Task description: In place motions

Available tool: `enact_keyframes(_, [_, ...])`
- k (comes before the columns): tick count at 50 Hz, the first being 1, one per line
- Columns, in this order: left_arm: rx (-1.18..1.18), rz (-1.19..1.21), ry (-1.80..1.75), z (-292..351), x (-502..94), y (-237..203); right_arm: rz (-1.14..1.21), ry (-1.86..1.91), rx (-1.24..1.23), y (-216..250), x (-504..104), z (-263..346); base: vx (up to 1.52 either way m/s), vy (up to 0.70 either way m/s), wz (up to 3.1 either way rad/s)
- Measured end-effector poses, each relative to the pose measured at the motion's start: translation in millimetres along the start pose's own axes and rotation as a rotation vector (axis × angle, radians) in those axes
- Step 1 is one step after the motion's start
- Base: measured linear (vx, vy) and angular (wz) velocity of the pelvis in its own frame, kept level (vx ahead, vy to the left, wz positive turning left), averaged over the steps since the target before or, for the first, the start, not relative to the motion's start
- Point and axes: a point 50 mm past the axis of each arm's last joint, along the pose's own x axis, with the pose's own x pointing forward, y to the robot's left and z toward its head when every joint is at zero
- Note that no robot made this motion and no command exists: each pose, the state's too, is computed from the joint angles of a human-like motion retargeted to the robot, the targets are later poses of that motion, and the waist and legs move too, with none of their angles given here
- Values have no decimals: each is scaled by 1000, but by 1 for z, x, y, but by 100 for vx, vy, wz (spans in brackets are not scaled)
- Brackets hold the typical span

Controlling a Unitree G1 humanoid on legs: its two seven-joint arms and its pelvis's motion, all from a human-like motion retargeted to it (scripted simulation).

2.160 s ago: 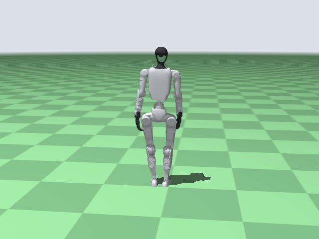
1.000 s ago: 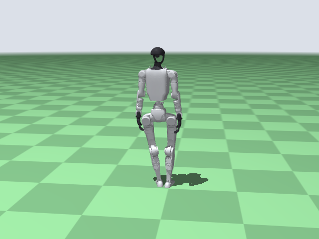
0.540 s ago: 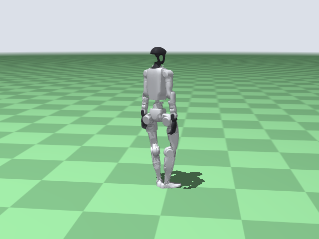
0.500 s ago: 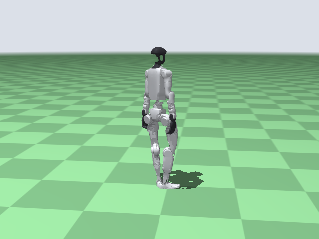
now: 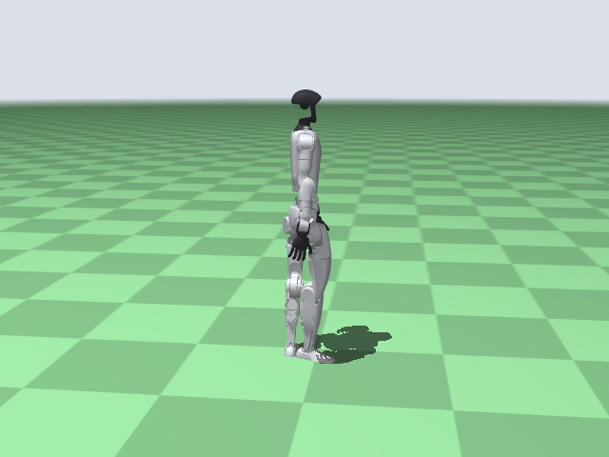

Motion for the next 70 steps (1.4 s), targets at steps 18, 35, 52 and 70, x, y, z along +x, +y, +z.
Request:
enact_keyframes(18, [-115, 53, 200, -73, -7, 7, 31, -226, -124, 13, -8, 58, 3, -17, -97])
enact_keyframes(35, [-80, -17, 248, -90, -7, -10, -1, -60, 44, -2, -2, 15, 9, -1, -93])
enact_keyframes(52, [-7, -33, 116, -44, 0, -12, 49, 53, -93, 12, 1, -8, 7, 1, 36])
enact_keyframes(70, [-33, -10, 271, -88, -9, 2, 78, -233, -48, 15, -10, 67, 1, 0, -26])
